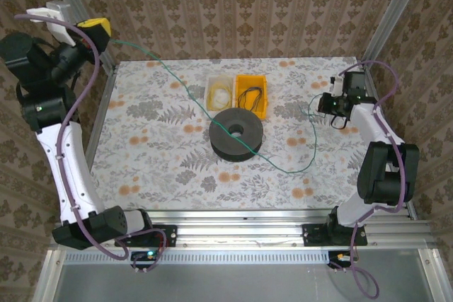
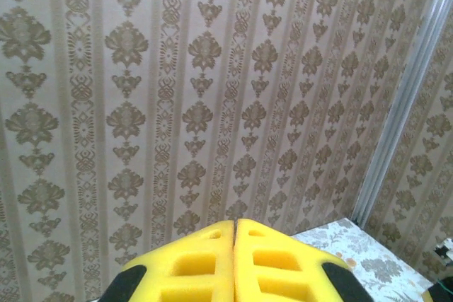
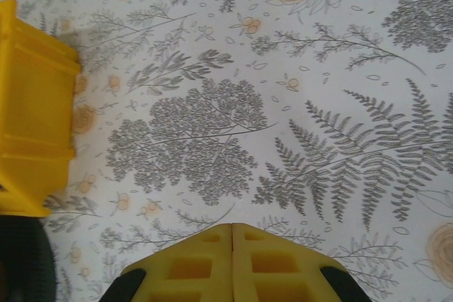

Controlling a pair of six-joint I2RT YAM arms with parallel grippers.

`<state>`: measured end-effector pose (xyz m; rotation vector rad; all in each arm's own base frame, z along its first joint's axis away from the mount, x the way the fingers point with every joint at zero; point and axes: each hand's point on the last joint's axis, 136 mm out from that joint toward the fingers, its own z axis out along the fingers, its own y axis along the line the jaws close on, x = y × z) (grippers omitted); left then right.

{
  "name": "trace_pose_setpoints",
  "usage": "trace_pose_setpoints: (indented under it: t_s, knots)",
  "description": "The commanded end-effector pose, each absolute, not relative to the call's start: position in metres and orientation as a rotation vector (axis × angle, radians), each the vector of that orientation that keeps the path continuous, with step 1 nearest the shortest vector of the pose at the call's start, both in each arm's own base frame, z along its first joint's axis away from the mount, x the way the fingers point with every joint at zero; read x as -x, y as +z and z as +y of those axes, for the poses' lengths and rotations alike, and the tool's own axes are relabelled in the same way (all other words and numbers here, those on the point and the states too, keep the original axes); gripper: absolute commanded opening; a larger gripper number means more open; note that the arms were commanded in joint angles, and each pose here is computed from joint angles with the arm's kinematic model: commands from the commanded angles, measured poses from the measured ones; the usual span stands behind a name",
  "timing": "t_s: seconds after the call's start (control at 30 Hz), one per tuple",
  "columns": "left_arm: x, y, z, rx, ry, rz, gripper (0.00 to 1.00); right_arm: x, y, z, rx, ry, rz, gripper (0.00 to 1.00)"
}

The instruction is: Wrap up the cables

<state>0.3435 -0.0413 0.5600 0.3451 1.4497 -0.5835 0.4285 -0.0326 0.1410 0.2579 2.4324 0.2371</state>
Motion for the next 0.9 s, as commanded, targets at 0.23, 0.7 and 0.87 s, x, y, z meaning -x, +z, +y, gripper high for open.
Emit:
trace_pose_setpoints:
  t_s: [0.23, 0.7, 0.87]
  knots:
    - [-0.357, 0.529, -0.065, -0.389, -0.564, 1.508, 0.0, -0.438, 0.152, -0.071, -0.292, -0.085, 2.473, 0.31]
    - [-0.38, 0.505, -0.069, -0.38, -0.546, 1.553, 0.0, -0.431, 0.134, -0.071, -0.383, -0.078, 2.531, 0.84]
    - [-0.387, 0.496, -0.071, -0.384, -0.535, 1.576, 0.0, -0.414, 0.177, -0.09, -0.479, -0.174, 2.414, 0.97]
